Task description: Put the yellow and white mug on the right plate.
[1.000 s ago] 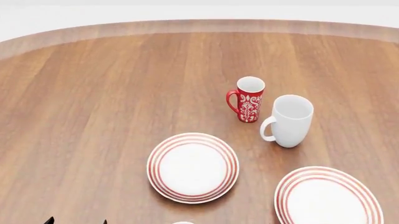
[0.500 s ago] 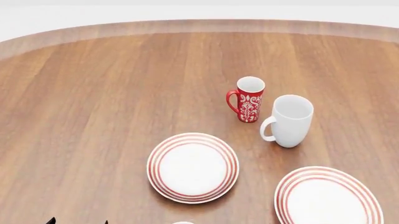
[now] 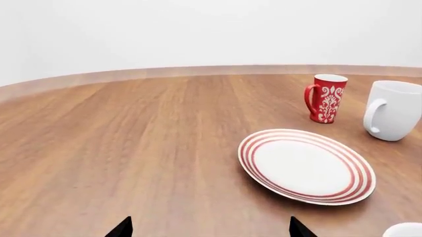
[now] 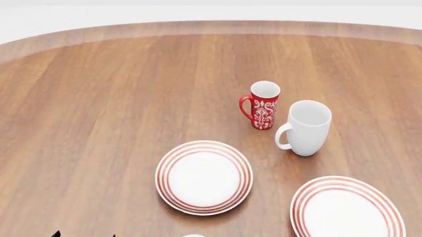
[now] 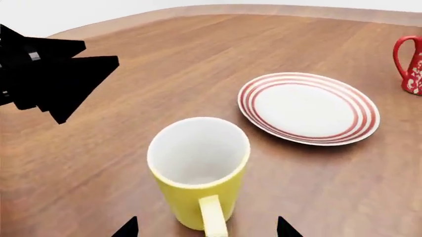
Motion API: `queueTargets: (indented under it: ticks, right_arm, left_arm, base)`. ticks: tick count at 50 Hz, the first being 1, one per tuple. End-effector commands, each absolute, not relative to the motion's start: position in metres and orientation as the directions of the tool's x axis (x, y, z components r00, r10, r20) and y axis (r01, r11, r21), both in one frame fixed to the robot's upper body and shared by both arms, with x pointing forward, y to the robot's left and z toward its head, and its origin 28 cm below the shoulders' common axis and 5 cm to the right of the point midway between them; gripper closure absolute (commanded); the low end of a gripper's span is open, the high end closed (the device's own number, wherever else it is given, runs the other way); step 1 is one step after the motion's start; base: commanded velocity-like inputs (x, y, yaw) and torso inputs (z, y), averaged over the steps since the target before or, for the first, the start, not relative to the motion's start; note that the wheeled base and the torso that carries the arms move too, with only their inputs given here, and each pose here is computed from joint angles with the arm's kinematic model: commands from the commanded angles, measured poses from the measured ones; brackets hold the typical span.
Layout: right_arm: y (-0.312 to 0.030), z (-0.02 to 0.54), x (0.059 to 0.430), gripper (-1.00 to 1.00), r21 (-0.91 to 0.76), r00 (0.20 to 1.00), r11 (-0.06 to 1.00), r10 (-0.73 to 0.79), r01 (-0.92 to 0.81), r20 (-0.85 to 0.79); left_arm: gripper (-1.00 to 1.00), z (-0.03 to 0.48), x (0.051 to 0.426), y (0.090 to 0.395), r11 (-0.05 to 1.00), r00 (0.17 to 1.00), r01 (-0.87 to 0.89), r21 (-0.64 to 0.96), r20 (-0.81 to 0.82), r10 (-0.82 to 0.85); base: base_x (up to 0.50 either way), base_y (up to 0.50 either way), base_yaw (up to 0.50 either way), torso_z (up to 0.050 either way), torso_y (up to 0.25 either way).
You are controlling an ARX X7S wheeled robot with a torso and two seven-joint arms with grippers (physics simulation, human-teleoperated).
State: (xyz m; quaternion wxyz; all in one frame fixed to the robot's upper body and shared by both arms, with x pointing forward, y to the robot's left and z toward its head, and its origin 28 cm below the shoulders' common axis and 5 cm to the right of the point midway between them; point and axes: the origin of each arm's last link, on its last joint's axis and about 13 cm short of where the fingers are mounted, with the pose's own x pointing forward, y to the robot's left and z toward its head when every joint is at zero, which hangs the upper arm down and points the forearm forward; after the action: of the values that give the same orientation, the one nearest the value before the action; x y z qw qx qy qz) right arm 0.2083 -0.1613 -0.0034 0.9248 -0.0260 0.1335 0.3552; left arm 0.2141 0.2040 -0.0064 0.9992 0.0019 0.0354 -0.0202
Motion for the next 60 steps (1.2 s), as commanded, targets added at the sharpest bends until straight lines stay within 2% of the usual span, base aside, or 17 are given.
queueTargets:
  ticks: [1,41,60]
  right_arm:
    - [-0.165,-0.007,0.217,-1.00,0.057,0.726,0.768,0.625,-0.638,-0.285]
    - [-0.141,-0.038,0.255,-1.00,0.041,0.645,0.718,0.648,-0.695,-0.405]
    - [-0.133,-0.066,0.251,-1.00,0.077,0.603,0.701,0.659,-0.709,-0.451]
  left_arm:
    - [-1.00,-0.007,0.214,0.204,0.999,0.997,0.042,0.002,-0.071,-0.042]
    - [-1.00,-0.007,0.214,0.204,0.999,0.996,0.044,0.001,-0.075,-0.044]
    - [-1.00,-0.007,0.214,0.205,0.999,0.996,0.045,0.001,-0.074,-0.045]
  base:
    - [0.00,0.00,0.00,0.000,0.000]
    - [0.00,0.00,0.00,0.000,0.000]
    - [0.00,0.00,0.00,0.000,0.000]
